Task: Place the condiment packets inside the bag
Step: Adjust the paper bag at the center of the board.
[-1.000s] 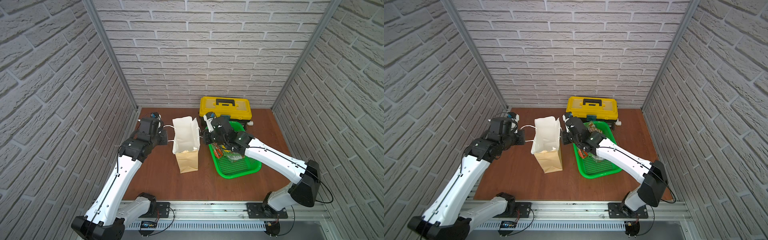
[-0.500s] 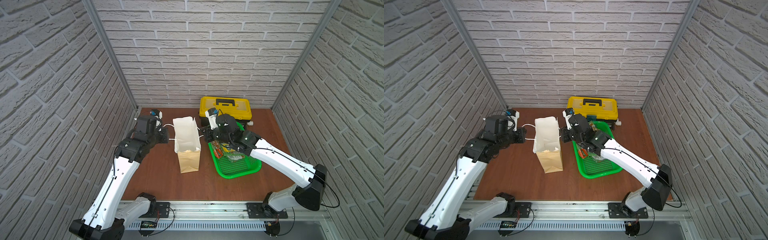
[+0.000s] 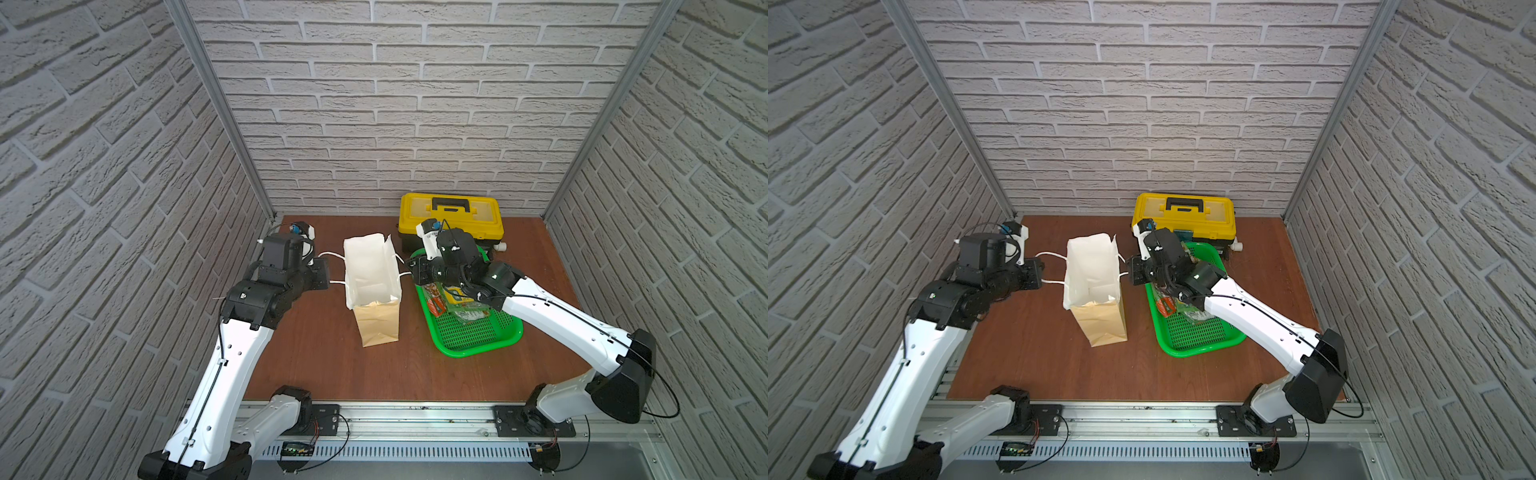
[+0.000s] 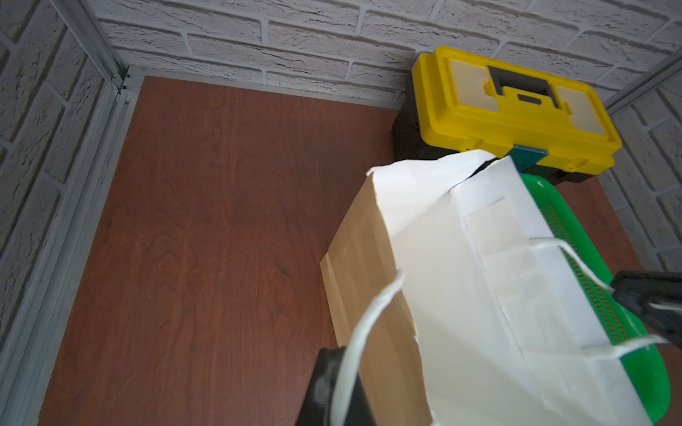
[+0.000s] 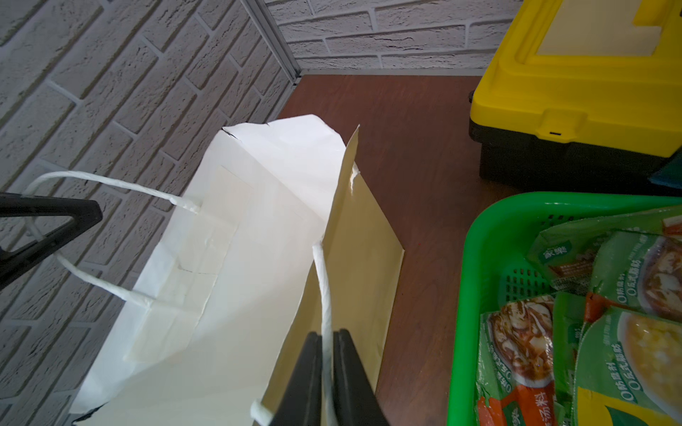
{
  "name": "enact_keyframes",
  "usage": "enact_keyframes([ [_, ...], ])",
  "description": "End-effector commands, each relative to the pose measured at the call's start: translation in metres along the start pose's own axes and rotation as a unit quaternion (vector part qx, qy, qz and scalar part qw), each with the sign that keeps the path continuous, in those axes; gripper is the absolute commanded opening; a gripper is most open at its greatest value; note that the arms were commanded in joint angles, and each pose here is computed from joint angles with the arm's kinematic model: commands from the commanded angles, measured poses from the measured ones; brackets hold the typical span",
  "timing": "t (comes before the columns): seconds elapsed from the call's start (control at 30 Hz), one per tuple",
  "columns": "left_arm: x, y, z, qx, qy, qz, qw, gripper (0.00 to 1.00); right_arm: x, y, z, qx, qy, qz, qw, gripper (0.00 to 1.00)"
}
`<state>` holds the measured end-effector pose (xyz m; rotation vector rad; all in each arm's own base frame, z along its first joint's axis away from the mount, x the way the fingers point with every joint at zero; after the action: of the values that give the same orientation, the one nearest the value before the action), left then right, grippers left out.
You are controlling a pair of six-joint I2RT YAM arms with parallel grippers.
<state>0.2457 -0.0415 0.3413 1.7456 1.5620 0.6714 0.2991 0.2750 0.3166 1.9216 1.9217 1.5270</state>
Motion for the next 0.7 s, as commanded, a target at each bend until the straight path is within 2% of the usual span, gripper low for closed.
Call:
enact_keyframes([
  [0.0,-0.010,0.018,-0.010,-0.030,-0.043,0.001,0.999,0.03,0.030,0.021,-0.025,-0.031,0.070,0.003,0.997,0.17],
  [0.13,-0.019,0.026,-0.011,-0.039,-0.078,0.002,0.996,0.04,0.036,0.025,-0.036,-0.037,0.088,0.003,0.995,0.29],
  [0.3,-0.020,0.028,-0.016,-0.042,-0.080,0.008,0.996,0.05,0.026,0.029,-0.058,-0.053,0.079,0.007,0.995,0.44],
  [0.53,-0.020,0.025,-0.016,-0.040,-0.080,0.008,0.996,0.05,-0.023,0.025,-0.092,-0.085,0.044,0.036,0.995,0.65],
  [0.6,-0.020,0.023,-0.015,-0.040,-0.080,0.008,0.996,0.05,-0.039,0.019,-0.095,-0.085,0.031,0.046,0.995,0.72],
  [0.67,-0.019,0.022,-0.014,-0.038,-0.079,0.008,0.996,0.05,-0.059,0.012,-0.095,-0.083,0.008,0.053,0.995,0.75],
])
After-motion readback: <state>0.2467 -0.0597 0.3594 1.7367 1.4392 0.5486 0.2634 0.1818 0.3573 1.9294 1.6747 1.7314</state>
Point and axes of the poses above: each gripper's point midway between its finger pads, its own z axis out along the fingers, its own x axis along the line the jaws close on, y = z × x, the point moved 5 cm from there along -z, back along the fingers, and after that the axes turned 13 degrees about z, right-handed, at the moved point
